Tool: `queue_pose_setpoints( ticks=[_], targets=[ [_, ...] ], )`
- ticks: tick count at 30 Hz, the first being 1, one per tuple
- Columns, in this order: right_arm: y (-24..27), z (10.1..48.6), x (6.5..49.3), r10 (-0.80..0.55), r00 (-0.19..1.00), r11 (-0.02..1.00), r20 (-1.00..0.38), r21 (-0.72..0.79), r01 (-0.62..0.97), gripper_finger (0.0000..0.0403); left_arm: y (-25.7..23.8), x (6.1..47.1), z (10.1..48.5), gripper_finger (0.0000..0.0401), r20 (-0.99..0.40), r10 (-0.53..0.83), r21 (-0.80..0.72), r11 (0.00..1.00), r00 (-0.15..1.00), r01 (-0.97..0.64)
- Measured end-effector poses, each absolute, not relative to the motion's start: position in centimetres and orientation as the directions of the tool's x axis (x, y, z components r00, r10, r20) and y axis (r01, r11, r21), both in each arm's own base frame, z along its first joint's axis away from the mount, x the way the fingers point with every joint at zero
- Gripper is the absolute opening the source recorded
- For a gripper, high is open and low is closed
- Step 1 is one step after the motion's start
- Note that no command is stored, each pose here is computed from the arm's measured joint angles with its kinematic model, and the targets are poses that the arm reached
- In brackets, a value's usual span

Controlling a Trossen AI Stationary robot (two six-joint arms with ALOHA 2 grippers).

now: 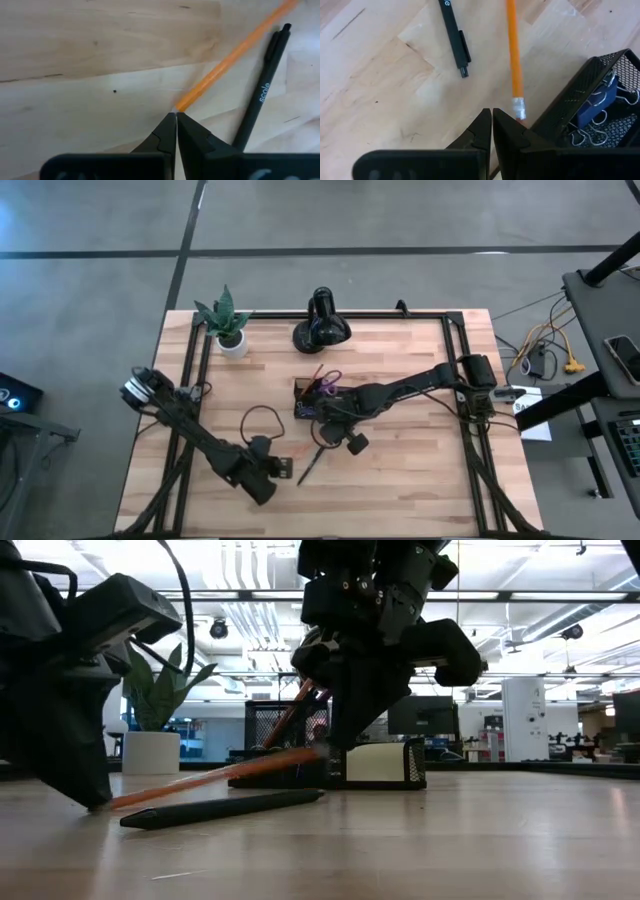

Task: Pick and place office supplies into organizer
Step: Put the yellow pencil into the black desk organizer

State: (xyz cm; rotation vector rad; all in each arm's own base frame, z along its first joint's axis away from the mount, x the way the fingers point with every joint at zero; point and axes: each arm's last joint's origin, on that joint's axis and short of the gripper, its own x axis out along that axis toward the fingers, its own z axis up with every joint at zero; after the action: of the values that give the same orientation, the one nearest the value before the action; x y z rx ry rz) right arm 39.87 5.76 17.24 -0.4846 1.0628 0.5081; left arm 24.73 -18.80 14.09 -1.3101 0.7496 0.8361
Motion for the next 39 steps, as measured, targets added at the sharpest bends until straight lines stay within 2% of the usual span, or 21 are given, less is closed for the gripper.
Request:
queue_pose_setpoints(
  ticks=[10, 14, 19, 25, 31, 39],
  targets=[
    [5.8, 17.2, 39.9, 0.156, 0.394, 0.791, -0.906, -0.124, -0.599, 0.0009, -18.9, 24.9, 13.7, 0.0, -0.848, 0.121, -0.512, 0.068, 0.516, -0.856],
    [5.6, 17.5, 39.9, 0.092, 0.414, 0.768, -0.906, -0.2, -0.608, 0.0009, -18.8, 24.8, 13.6, 0.0, -0.851, 0.126, -0.505, 0.073, 0.51, -0.86],
    [5.7, 18.6, 40.4, 0.09, 0.453, 0.724, -0.887, -0.254, -0.641, 0.0013, -18.7, 24.7, 13.5, 0.0, -0.855, 0.133, -0.496, 0.077, 0.502, -0.865],
    [5.9, 18.9, 40.9, 0.119, 0.47, 0.694, -0.874, -0.265, -0.669, 0.005, -18.7, 24.7, 13.3, 0.0, -0.856, 0.139, -0.491, 0.081, 0.497, -0.868],
    [5.9, 16.7, 41.4, 0.113, 0.428, 0.664, -0.897, -0.252, -0.704, 0.0093, -18.7, 24.7, 13.1, 0.0, -0.859, 0.143, -0.484, 0.088, 0.492, -0.871],
    [5.8, 15.9, 41.8, 0.085, 0.433, 0.65, -0.897, -0.28, -0.707, 0.0108, -18.7, 24.7, 13.1, 0.0, -0.859, 0.144, -0.483, 0.092, 0.491, -0.871]
  ],
)
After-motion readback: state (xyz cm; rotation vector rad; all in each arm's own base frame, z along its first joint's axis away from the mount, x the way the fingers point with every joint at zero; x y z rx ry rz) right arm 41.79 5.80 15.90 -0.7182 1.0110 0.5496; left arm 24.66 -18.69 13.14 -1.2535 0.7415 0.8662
